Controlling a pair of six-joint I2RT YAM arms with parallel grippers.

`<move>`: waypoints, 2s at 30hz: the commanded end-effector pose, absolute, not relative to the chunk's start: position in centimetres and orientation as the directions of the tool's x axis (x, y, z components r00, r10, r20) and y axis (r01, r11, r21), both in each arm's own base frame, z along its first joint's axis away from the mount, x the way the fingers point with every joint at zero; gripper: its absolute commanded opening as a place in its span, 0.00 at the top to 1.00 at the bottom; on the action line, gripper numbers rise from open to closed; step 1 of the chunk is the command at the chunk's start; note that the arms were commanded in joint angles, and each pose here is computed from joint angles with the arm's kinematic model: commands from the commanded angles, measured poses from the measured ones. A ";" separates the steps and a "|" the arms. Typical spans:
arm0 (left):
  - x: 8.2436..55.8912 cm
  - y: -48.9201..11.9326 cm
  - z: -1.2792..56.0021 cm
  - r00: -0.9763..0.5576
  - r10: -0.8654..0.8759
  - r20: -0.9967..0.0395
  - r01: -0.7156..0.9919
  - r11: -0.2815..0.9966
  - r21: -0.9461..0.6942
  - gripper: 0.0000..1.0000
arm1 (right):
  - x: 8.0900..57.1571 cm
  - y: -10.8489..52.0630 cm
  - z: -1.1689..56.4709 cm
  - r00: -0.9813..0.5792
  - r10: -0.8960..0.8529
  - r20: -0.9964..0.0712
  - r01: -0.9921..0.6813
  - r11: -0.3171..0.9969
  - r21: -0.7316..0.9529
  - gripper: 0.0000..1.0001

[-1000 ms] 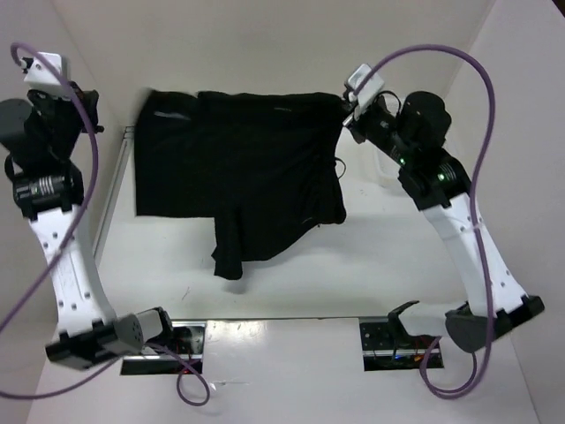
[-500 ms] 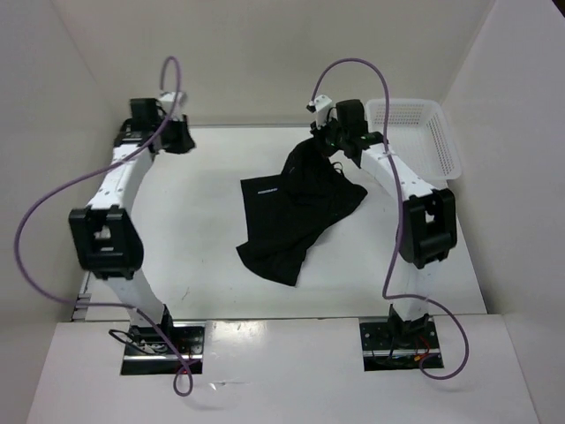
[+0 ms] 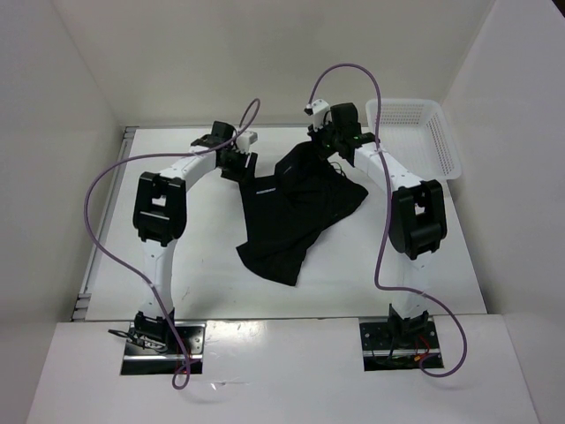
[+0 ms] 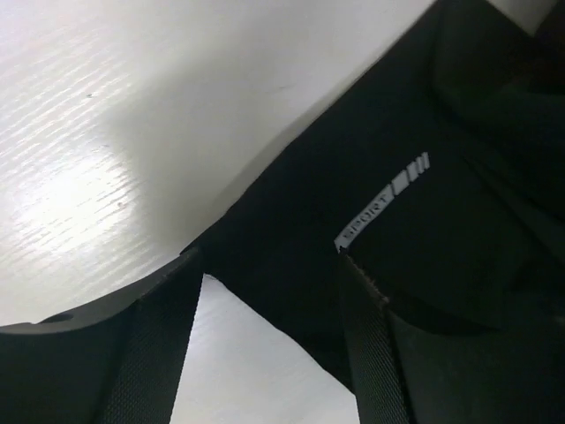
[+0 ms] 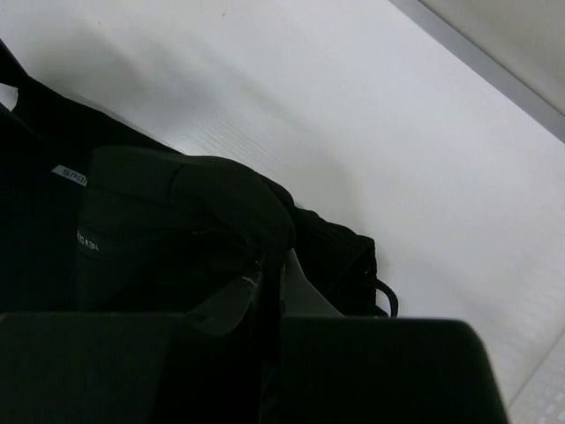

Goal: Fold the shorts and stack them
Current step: Flatten the shorts out

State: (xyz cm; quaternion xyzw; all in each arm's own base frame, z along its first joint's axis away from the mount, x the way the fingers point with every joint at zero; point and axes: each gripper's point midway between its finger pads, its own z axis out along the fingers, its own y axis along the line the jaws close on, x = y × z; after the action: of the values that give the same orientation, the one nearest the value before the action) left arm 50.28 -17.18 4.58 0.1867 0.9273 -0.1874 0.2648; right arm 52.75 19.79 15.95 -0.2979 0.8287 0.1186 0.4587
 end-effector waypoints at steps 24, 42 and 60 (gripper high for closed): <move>55.7 -6.0 5.4 -0.748 0.137 -0.649 0.199 0.980 -0.022 1.00 | 54.3 16.0 20.6 -0.299 -0.407 -0.863 -0.449 0.858 -0.249 1.00; 64.0 -3.6 16.1 -0.518 0.112 -0.848 0.080 0.993 0.082 0.49 | 63.1 12.7 20.7 -0.298 -0.256 -0.920 -0.049 0.966 -0.253 0.00; 32.1 -19.7 10.4 -0.858 0.393 -0.330 0.502 0.774 -0.386 0.32 | 41.8 11.1 15.2 -0.552 -0.392 -0.736 -0.398 0.899 -0.181 0.32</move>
State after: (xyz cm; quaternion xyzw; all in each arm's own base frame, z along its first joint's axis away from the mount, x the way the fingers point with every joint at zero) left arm 37.51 -18.29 14.06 0.2287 0.9272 -0.1885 0.2291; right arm 45.52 11.67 20.12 -0.2180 0.8441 -0.0152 0.4895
